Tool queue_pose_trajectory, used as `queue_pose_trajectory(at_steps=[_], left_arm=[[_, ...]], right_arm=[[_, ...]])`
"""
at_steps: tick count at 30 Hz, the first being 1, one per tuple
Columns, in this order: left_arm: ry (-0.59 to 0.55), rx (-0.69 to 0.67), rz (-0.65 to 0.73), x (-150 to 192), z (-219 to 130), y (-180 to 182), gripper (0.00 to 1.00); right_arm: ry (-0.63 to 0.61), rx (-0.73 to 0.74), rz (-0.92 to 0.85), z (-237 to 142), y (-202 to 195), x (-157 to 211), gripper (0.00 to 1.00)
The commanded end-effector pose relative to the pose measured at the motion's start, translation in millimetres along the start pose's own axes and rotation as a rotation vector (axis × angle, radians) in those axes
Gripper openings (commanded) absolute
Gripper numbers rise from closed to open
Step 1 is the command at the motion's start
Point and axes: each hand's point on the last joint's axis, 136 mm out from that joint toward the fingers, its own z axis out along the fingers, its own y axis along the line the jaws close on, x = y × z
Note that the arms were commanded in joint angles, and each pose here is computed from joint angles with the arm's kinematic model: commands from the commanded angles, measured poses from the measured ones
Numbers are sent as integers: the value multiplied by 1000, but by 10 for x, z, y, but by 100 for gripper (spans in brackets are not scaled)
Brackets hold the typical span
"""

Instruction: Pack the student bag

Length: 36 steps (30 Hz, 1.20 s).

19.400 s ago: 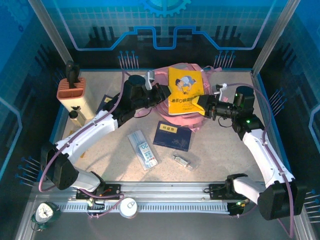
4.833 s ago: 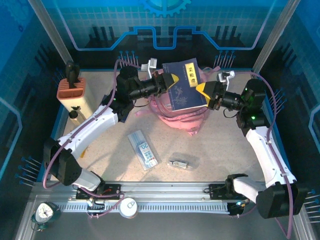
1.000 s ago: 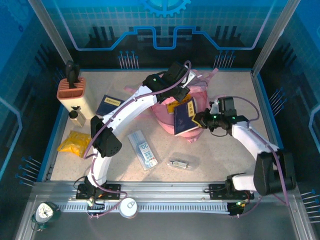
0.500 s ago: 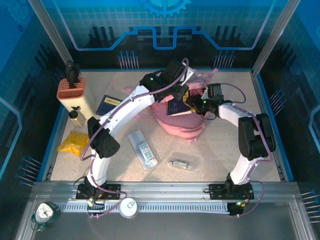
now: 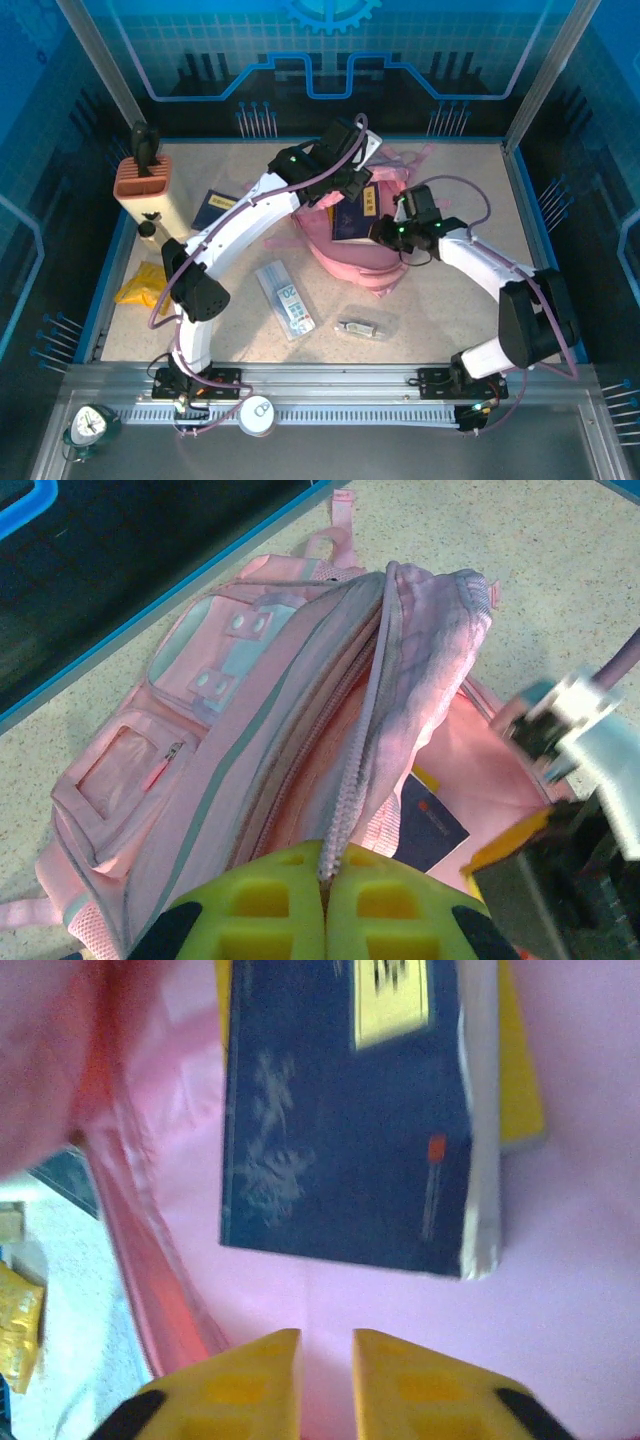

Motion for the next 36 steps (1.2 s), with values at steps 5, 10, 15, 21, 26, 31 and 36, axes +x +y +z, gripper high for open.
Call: queue_pose_trajectory(at_steps=[5, 10, 15, 21, 26, 31, 36], left_arm=[[-161, 15, -70, -403, -487, 63, 0], [-159, 17, -74, -399, -476, 57, 0], [-135, 23, -92, -333, -427, 42, 0], [-132, 23, -93, -323, -418, 39, 0], [-127, 26, -87, -315, -391, 33, 0], [-98, 29, -69, -247, -283, 5, 0], [-75, 29, -60, -195, -160, -16, 0]], right_arm=[[-64, 73, -52, 302, -47, 20, 8], [-171, 91, -87, 406, 4, -303, 7], [-232, 68, -97, 552, 87, -519, 7], [-189, 33, -108, 604, 147, -453, 9], [-171, 10, -106, 462, 82, -244, 15], [-81, 6, -100, 431, -28, 39, 22], [-33, 29, -60, 569, -203, 243, 17]])
